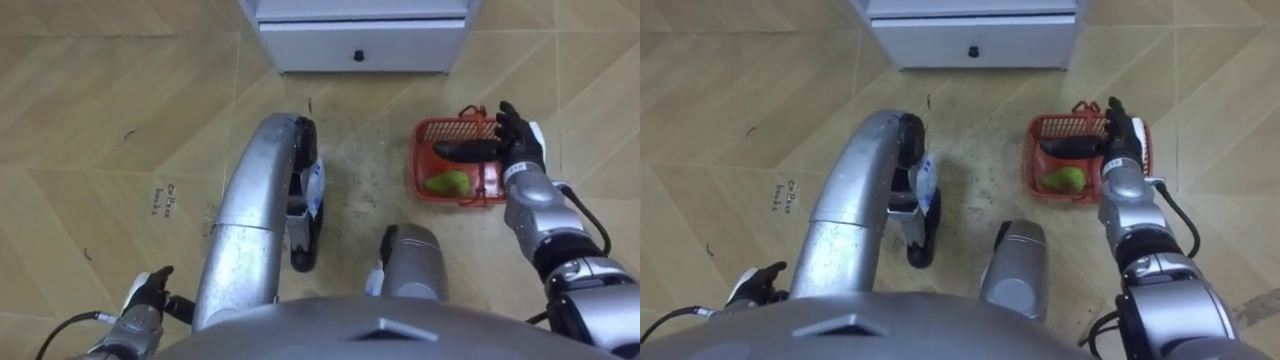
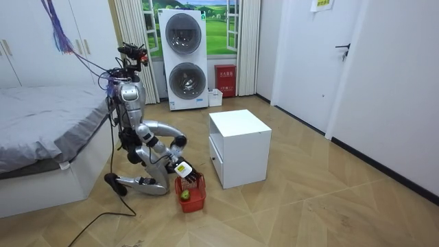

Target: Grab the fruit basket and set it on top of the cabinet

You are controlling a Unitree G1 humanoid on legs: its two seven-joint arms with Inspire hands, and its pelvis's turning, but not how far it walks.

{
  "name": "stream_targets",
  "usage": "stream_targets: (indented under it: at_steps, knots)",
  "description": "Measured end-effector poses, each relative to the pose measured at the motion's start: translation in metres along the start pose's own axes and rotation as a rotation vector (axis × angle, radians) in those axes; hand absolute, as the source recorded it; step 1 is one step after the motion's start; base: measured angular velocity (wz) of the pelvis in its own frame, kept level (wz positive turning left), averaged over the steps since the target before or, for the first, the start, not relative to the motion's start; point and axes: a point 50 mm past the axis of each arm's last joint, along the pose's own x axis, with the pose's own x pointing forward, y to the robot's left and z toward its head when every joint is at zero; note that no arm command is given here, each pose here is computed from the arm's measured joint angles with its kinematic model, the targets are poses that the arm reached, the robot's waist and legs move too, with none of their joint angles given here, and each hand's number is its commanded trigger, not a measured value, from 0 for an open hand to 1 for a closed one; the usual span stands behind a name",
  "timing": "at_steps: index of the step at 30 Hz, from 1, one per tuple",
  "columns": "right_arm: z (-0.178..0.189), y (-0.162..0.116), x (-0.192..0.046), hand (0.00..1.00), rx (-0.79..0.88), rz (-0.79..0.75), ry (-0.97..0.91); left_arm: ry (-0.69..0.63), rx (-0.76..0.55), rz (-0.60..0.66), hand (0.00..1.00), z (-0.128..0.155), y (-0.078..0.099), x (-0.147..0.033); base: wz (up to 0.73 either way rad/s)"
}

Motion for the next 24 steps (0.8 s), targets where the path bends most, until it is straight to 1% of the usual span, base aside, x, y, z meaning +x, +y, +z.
stream_targets:
  at_steps: [3, 4, 5, 6, 24]
  knots:
    - [-0.007, -0.004, -0.001, 0.00, -0.002, -0.009, 0.032, -0.002, 0.000, 0.000, 0.00, 0.001, 0.000, 0.000, 0.00]
    - [-0.007, -0.005, -0.001, 0.24, -0.001, -0.013, 0.034, -0.004, -0.001, 0.000, 0.00, 0.001, 0.000, 0.000, 0.00]
    - [-0.007, -0.006, 0.000, 0.54, 0.001, -0.014, 0.035, -0.005, 0.000, 0.000, 0.00, 0.001, 0.000, 0.000, 0.00]
    - [-0.008, -0.007, -0.001, 1.00, 0.009, -0.016, 0.040, -0.005, 0.002, -0.002, 0.00, 0.001, 0.000, 0.000, 0.00]
    - [-0.012, -0.012, -0.002, 1.00, 0.030, -0.027, 0.058, -0.016, 0.014, -0.007, 0.00, 0.003, -0.002, 0.000, 0.00]
